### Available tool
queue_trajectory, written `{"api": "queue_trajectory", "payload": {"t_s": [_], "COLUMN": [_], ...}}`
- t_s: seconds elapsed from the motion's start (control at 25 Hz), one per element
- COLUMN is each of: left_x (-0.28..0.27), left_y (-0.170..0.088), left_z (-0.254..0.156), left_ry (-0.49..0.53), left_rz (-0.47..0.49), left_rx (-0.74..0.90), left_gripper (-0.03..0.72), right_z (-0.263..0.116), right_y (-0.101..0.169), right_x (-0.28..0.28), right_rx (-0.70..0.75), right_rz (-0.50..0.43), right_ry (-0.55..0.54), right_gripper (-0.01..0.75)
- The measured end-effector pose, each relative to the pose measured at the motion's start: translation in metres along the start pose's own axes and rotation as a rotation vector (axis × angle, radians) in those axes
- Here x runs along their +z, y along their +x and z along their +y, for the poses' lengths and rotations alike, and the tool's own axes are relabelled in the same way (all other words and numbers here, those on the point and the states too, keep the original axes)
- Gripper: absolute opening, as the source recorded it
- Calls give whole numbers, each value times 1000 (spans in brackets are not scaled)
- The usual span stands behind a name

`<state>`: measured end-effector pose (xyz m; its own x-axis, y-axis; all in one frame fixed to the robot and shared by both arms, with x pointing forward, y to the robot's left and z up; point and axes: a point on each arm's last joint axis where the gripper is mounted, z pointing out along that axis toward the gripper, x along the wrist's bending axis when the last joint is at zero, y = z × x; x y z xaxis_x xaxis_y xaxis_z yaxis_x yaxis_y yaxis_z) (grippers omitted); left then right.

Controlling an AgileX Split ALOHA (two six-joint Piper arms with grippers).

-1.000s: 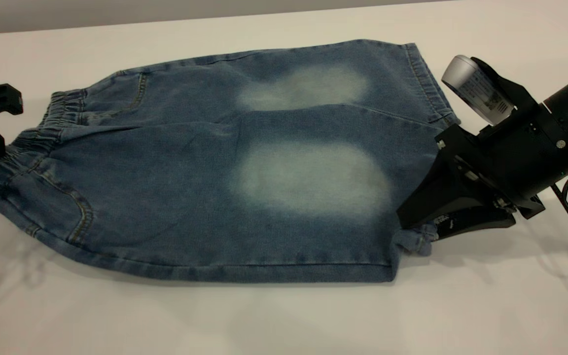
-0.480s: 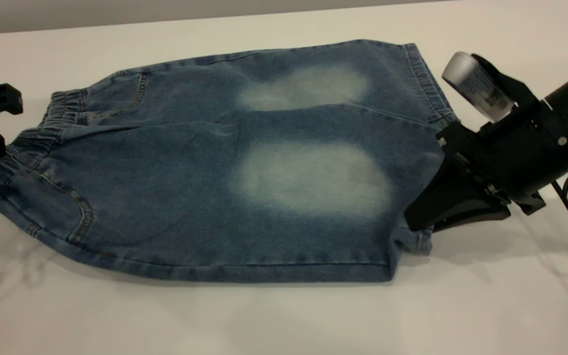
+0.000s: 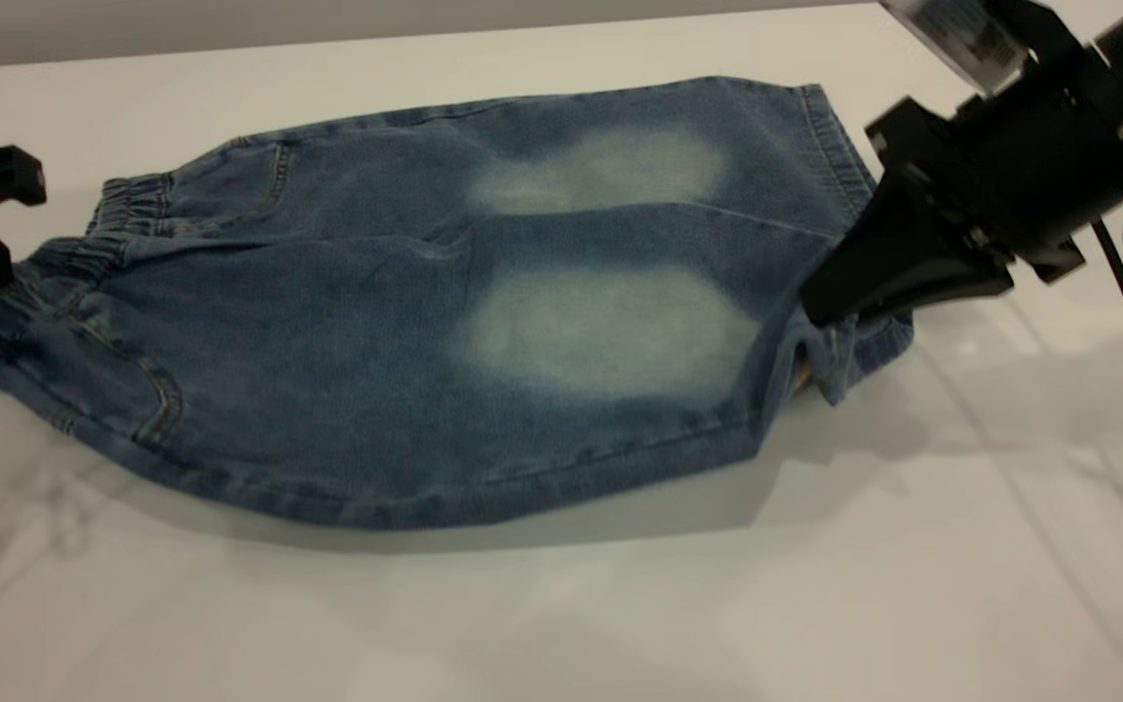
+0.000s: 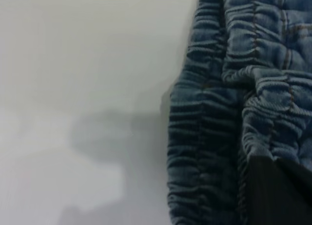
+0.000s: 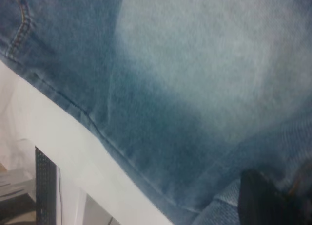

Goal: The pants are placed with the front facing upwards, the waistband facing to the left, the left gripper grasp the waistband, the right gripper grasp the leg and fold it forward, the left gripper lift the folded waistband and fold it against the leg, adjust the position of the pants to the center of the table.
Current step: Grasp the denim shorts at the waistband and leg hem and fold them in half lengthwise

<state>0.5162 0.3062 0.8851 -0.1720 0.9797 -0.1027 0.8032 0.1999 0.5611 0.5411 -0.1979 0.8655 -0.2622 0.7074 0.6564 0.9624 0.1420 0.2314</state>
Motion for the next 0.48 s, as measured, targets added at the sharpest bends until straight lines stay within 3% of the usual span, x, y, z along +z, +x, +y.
{"api": "queue_trajectory", "payload": {"t_s": [0.48], "left_x": [-2], "left_y": [-9], "left_z": [37], "left_ry": [-108], "left_rz": [-25], "left_rx": [5], "left_gripper": [27], "right_z": [52], "right_y": [17], "right_x": [-21], "right_rx": [-61], "right_rz": [-14], "right_ry": [-92], "right_gripper": [27]}}
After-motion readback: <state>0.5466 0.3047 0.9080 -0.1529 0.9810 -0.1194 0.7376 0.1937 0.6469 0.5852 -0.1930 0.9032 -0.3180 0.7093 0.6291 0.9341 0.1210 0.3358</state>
